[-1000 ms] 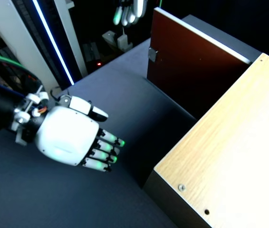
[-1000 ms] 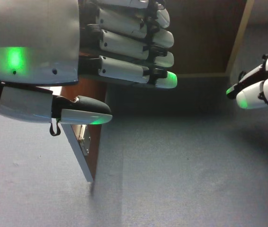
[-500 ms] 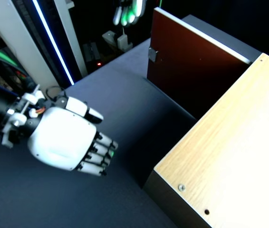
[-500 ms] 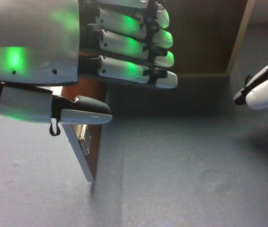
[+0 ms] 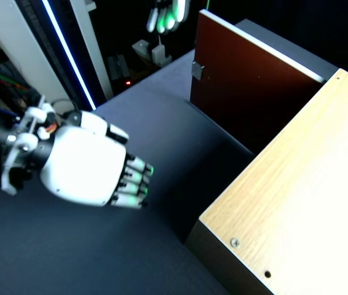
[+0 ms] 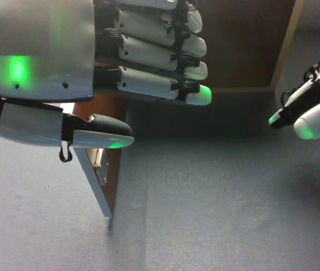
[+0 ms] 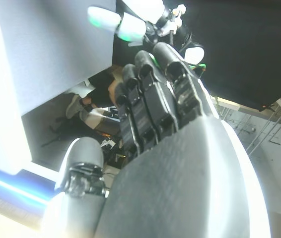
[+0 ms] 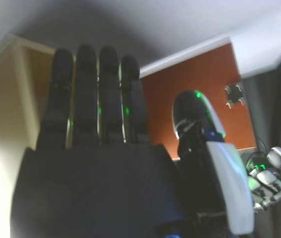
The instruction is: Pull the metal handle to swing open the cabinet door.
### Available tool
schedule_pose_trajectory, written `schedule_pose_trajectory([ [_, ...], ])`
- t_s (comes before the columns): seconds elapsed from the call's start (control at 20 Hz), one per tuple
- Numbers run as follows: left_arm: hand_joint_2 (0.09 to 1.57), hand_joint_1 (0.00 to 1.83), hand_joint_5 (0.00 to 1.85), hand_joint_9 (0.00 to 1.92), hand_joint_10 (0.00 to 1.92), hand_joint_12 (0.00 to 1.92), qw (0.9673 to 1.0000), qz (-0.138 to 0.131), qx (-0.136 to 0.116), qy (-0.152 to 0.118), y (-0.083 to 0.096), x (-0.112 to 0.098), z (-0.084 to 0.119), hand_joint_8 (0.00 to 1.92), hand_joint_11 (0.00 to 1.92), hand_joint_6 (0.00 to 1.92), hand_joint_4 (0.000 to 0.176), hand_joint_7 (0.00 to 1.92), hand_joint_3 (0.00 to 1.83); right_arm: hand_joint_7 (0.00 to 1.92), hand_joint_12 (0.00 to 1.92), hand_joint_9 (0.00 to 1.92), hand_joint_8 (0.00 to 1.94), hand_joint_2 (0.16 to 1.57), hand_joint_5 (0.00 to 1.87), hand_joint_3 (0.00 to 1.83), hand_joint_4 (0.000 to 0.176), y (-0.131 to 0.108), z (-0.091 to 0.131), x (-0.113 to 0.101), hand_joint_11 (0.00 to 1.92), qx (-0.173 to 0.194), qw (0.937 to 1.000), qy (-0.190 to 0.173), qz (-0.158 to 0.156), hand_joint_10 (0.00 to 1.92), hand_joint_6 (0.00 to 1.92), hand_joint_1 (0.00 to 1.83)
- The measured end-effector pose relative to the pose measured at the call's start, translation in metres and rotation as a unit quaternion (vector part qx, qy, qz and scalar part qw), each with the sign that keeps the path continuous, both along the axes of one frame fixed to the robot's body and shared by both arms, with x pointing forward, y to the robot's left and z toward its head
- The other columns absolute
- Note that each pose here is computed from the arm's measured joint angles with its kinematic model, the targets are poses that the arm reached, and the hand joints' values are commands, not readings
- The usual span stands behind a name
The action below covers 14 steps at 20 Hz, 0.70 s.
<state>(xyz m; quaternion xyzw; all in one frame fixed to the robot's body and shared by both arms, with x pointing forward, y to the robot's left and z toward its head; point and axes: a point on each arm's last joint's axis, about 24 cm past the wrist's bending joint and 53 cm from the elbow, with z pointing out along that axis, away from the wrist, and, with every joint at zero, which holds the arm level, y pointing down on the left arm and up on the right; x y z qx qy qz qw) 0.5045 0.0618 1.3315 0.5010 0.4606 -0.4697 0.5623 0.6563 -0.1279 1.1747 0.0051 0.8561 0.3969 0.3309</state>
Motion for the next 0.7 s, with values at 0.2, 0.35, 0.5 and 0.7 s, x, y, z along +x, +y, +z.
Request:
schedule_pose_trajectory([
  [0.2, 1.57, 0.0, 0.44, 0.46, 0.0, 0.77, 1.0, 0.0, 0.0, 0.0, 0.0, 0.0, 0.0, 0.0, 0.12, 0.0, 0.0, 0.49, 0.06, 0.43, 0.99, 0.39, 0.0, 1.57, 0.42, 0.02, 0.0, 0.011, 0.015, -0.007, 0.0, -0.011, 0.9958, -0.07, 0.057, 0.0, 0.0, 0.0],
  [0.35, 1.57, 0.0, 0.44, 0.44, 0.0, 0.77, 1.0, 0.001, 0.0, 0.0, 0.0, 0.0, 0.0, 0.0, 0.11, 0.0, 0.0, 0.48, 0.06, 0.44, 0.98, 0.4, 0.0, 1.57, 0.42, 0.02, 0.0, 0.022, 0.022, -0.02, 0.0, -0.022, 0.9892, -0.11, 0.094, 0.0, 0.0, 0.0],
  [0.5, 1.57, 0.0, 0.43, 0.45, 0.0, 0.77, 1.0, 0.0, 0.0, 0.0, 0.0, 0.0, 0.0, 0.0, 0.12, 0.0, 0.0, 0.48, 0.05, 0.43, 0.98, 0.39, 0.0, 1.57, 0.42, 0.02, 0.0, 0.034, 0.031, -0.033, 0.0, -0.027, 0.9797, -0.151, 0.129, 0.0, 0.0, 0.0],
  [0.7, 1.57, 0.0, 0.43, 0.45, 0.0, 0.77, 1.0, 0.0, 0.0, 0.0, 0.0, 0.0, 0.0, 0.0, 0.12, 0.0, 0.0, 0.47, 0.05, 0.44, 0.98, 0.4, 0.0, 1.57, 0.42, 0.02, 0.0, 0.042, 0.04, -0.042, 0.0, -0.028, 0.9685, -0.188, 0.16, 0.0, 0.0, 0.0],
])
